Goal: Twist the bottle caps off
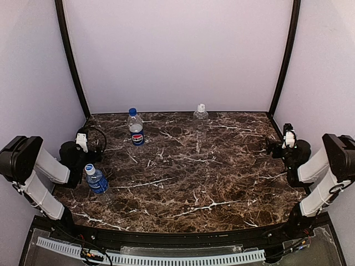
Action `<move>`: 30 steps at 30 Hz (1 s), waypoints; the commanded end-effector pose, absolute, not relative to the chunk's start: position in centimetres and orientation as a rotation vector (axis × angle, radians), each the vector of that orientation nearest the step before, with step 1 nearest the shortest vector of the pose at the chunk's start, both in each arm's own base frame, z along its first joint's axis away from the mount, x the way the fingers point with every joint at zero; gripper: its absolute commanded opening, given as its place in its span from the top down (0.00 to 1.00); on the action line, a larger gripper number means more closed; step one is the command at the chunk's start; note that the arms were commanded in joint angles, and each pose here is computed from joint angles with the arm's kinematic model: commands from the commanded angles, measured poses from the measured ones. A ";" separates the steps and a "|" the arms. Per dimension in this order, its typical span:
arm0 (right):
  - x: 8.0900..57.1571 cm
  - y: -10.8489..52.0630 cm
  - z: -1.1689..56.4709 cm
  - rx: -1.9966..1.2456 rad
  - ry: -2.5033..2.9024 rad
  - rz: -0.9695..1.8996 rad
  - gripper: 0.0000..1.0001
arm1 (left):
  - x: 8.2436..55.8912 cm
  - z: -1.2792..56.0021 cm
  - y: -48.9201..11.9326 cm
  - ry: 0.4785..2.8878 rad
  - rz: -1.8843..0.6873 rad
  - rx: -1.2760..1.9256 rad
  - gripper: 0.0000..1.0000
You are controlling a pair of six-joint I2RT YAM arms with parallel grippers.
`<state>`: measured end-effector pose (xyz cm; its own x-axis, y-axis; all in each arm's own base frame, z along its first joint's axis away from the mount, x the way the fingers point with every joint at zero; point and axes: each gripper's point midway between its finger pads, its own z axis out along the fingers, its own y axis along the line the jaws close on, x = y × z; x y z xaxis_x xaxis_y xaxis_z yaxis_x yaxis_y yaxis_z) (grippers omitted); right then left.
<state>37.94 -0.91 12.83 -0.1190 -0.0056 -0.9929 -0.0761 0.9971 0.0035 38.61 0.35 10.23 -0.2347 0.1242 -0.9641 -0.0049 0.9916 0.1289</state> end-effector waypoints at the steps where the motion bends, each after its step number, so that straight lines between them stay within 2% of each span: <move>1: 38.2 -0.7 13.3 -0.076 1.672 0.063 0.01 | 38.7 10.0 0.3 1.817 0.119 0.077 0.00; 5: 38.6 -1.1 15.3 -0.056 1.694 0.047 0.01 | 38.8 10.0 0.2 1.817 0.112 0.083 0.00; 8: 38.6 -1.4 19.5 -0.006 1.677 0.074 0.01 | 39.5 11.9 0.7 1.789 0.117 0.054 0.00; 9: 38.4 -0.8 21.1 -0.036 1.659 0.107 0.01 | 39.3 10.3 1.5 1.893 0.121 0.016 0.00; 11: 37.9 0.7 23.6 -0.094 1.643 0.188 0.01 | 40.9 12.3 3.2 1.964 0.110 -0.036 0.00; 13: 37.2 2.3 25.6 -0.137 1.633 0.287 0.01 | 42.8 17.1 5.2 1.946 0.092 -0.021 0.00; 16: 36.0 4.9 28.1 -0.198 1.609 0.473 0.01 | 41.8 19.5 5.1 2.049 0.005 0.107 0.00; 17: 35.5 5.9 28.9 -0.221 1.599 0.539 0.02 | 41.8 21.9 5.6 2.040 0.011 0.129 0.00; 20: 34.1 9.5 31.0 -0.323 1.564 0.692 0.07 | 37.1 24.0 2.1 2.132 -0.140 0.385 0.00; 21: 33.6 11.2 32.1 -0.382 1.543 0.723 0.07 | 35.7 26.9 1.0 2.076 -0.151 0.466 0.00; 22: 33.0 13.3 32.9 -0.451 1.527 0.752 0.08 | 33.1 26.4 -1.0 2.107 -0.245 0.587 0.00; 25: 31.4 19.4 34.5 -0.646 1.496 0.797 0.07 | 27.4 30.3 -4.4 2.034 -0.328 0.801 0.00; 27: 30.0 23.2 35.3 -0.757 1.461 0.826 0.02 | 23.1 30.9 -6.4 2.037 -0.422 0.938 0.00; 30: 28.5 27.3 36.0 -0.845 1.401 0.880 0.01 | 18.0 30.1 -8.2 2.095 -0.521 1.100 0.00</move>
